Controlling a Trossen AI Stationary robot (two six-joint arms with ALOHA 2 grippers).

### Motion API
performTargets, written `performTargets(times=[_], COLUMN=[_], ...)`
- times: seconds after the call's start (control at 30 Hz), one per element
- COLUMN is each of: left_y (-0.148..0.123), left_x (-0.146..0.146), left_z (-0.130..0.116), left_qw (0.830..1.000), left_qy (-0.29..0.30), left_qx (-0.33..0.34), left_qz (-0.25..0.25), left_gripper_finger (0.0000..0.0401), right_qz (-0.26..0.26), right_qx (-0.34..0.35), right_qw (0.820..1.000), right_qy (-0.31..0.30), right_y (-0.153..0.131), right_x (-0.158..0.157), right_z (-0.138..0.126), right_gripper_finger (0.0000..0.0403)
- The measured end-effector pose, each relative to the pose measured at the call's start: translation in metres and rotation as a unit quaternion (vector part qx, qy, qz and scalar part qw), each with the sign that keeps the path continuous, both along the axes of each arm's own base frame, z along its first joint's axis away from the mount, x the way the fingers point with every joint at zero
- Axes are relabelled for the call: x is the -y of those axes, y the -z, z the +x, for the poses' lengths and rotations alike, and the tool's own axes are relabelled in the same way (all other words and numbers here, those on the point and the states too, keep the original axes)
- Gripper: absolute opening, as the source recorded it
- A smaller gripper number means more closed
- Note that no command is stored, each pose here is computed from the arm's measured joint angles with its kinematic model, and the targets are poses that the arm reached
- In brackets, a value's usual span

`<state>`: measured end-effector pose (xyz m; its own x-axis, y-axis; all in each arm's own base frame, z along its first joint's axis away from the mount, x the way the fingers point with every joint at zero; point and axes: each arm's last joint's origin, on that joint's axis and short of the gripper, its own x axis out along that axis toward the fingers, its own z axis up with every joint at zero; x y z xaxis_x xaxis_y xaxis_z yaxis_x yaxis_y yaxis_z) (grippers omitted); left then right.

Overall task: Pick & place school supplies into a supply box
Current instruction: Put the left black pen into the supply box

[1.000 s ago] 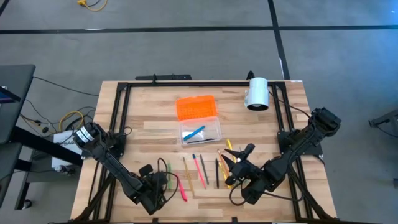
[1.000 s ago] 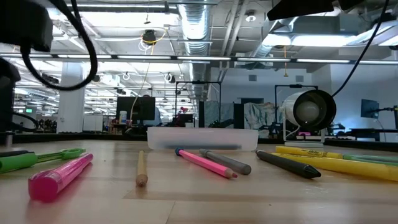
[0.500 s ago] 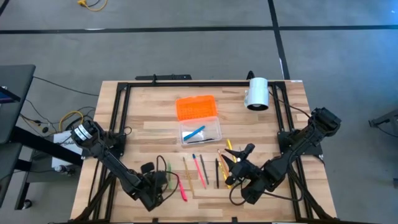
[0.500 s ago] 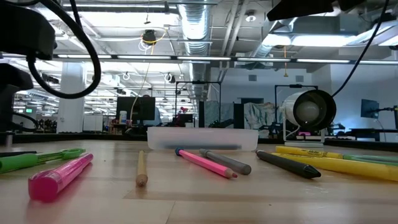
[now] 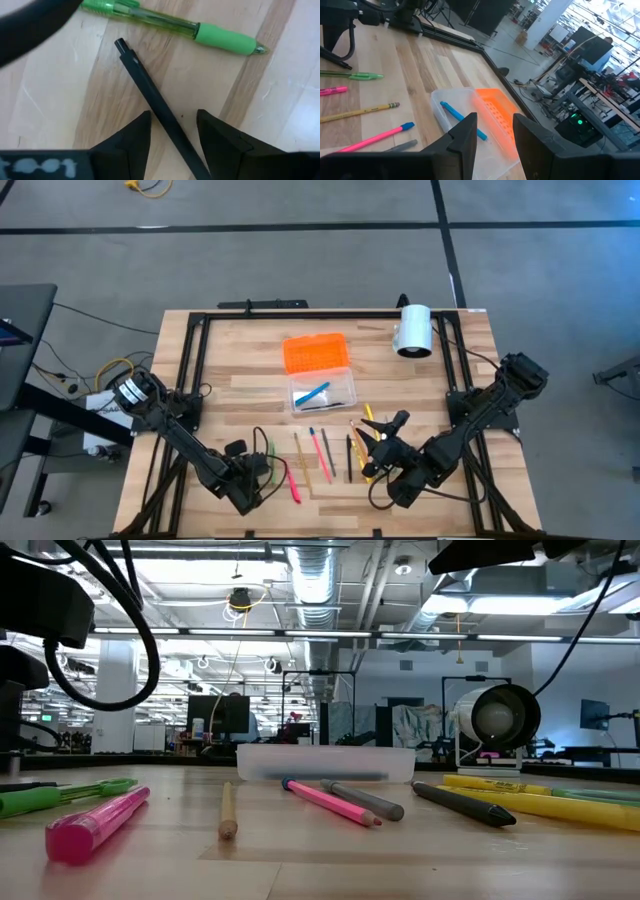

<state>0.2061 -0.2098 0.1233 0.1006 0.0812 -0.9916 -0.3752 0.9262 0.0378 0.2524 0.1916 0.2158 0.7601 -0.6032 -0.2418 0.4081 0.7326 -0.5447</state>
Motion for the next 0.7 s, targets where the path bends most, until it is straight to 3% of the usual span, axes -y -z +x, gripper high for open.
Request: performTargets(times=[0.7], left_y=[-0.0007], left_x=[0.0007], left_z=[-0.0030], left_qw=[1.000], left_qy=[0.013], left_qx=[-0.017], left_qz=[-0.003], left_gripper_finger=[0.0055], right_qz=[0.008], right_qx=[-0.009], right_qw=[1.000], right_qy=[-0.008], right_y=[0.0007], right_x=[-0.0004], right_z=[0.0002], right_gripper_finger=[0.0121])
